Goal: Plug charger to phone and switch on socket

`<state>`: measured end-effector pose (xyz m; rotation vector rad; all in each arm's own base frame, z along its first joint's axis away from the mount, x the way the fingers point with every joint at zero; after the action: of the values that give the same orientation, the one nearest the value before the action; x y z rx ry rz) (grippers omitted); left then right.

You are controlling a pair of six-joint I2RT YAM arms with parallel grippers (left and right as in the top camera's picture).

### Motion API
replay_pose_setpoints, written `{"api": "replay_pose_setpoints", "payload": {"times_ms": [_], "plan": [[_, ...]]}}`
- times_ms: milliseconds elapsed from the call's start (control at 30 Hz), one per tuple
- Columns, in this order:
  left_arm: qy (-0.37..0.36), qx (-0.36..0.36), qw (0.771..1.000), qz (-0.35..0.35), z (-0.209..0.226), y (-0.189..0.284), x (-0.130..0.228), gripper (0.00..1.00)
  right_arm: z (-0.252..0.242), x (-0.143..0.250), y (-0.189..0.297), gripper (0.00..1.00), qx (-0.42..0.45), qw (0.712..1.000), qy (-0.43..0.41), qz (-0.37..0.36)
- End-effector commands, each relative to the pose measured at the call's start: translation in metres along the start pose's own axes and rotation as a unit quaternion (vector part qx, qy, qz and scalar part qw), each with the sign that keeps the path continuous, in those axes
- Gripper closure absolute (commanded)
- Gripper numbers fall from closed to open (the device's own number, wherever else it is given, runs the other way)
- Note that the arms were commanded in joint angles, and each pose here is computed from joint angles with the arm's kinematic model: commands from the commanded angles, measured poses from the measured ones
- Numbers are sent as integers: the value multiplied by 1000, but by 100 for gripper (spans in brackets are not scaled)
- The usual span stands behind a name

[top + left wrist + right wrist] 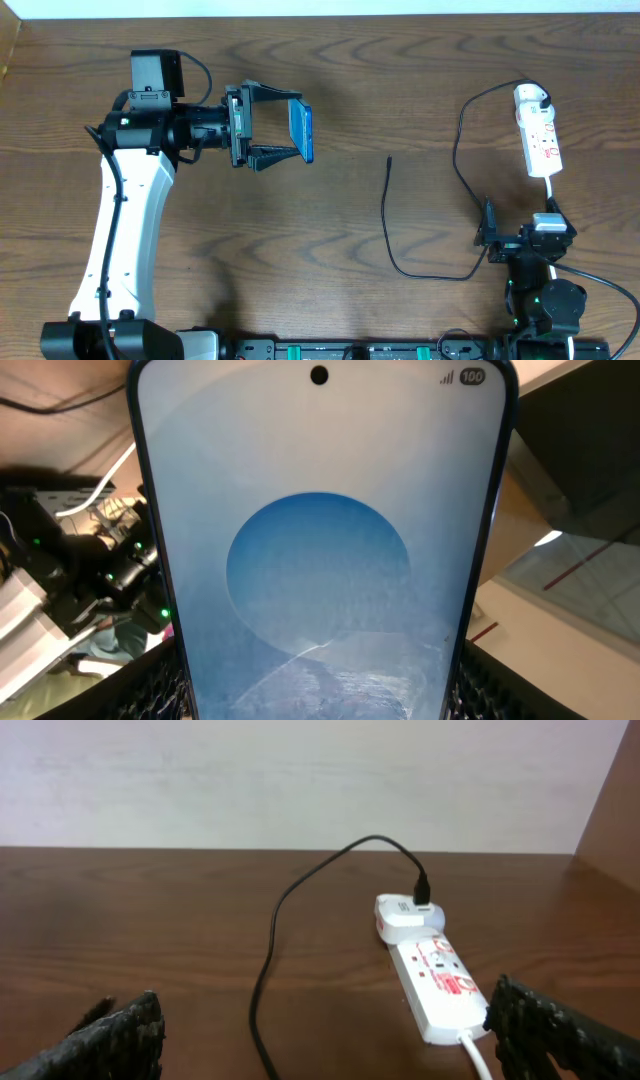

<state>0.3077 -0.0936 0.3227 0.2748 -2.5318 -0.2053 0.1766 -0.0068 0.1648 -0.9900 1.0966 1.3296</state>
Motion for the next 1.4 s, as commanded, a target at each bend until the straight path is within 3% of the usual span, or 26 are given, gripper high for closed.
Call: {"api": "replay_pose_setpoints", "payload": {"times_ms": [0,233,500,700,933,1367], "plan": [[-55,4,998,-4,-5,4,7,93,-1,-1,0,1,1,1000,6,-5],[-141,-28,988,-57,0,3,-4,92,-2,2,0,1,4,1000,6,3],[-246,-75,960,-110,5,5,-17,93,-1,0,0,1,3,1000,6,-3],[-245,-128,944,-182,11,11,-33,93,2,-13,1,1,-5,999,13,-38],[-244,-137,940,-195,12,13,-36,93,9,-45,9,1,-11,998,14,-65],[-223,-159,933,-234,16,18,-43,93,36,-110,-5,1,-49,998,-30,33]]}}
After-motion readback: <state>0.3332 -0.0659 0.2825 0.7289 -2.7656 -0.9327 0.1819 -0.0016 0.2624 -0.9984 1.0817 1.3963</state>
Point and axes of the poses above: each gripper's point midway between its finger pads, its own y axis back along the fingers, its own z axis along the line the jaws close on, x = y × z, the point moved 7 cm from there along y, back along the fingers, and after that the axes turned 15 degrees about -y, right-handed, at the moved point
